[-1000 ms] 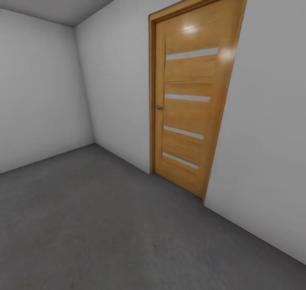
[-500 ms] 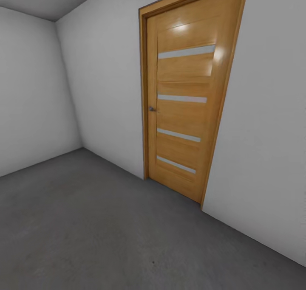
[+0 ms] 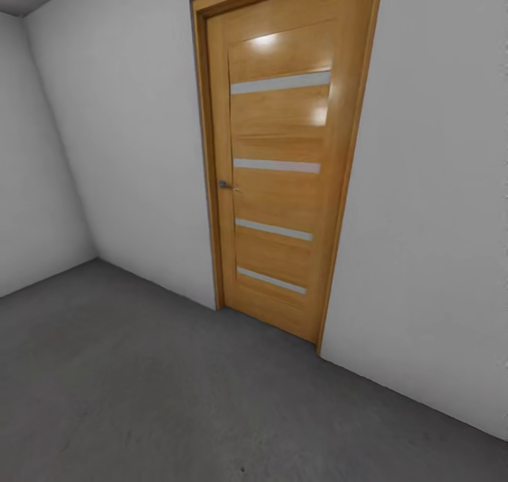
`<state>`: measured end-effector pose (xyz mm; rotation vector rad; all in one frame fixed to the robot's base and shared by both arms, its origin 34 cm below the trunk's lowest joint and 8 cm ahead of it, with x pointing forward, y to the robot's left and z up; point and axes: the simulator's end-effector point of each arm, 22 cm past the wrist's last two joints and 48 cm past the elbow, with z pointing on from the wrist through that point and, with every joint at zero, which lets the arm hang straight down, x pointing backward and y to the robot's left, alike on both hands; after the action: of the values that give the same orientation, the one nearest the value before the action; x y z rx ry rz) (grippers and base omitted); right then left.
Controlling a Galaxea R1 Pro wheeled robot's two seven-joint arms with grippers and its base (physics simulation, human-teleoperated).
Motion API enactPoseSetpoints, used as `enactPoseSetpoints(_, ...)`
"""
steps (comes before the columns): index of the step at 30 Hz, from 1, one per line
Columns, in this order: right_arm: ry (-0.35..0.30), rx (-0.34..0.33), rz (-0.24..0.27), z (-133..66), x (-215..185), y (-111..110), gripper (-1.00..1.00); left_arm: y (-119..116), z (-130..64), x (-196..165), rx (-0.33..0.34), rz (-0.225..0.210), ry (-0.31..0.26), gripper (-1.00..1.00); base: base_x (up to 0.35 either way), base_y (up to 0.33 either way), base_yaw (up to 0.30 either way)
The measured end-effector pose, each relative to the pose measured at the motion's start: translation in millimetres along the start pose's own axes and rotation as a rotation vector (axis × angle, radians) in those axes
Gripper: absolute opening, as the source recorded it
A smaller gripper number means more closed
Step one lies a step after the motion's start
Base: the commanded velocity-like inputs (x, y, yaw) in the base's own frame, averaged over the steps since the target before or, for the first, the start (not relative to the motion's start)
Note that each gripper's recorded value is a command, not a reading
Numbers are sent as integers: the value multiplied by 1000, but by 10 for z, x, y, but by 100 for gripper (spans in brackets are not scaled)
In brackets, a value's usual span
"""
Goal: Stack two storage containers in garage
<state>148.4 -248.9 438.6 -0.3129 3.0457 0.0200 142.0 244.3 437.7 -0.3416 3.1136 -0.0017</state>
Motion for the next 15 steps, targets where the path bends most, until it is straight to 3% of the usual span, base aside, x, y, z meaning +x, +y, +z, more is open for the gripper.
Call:
enactPoseSetpoints(12,0,0,1,0,-1,0,100,0,0,0,0,1,0,100,323,142,-277)
enactPoseSetpoints(15,0,1,-2,0,0,-5,100,0,0,1,0,1,0,100,323,142,-115)
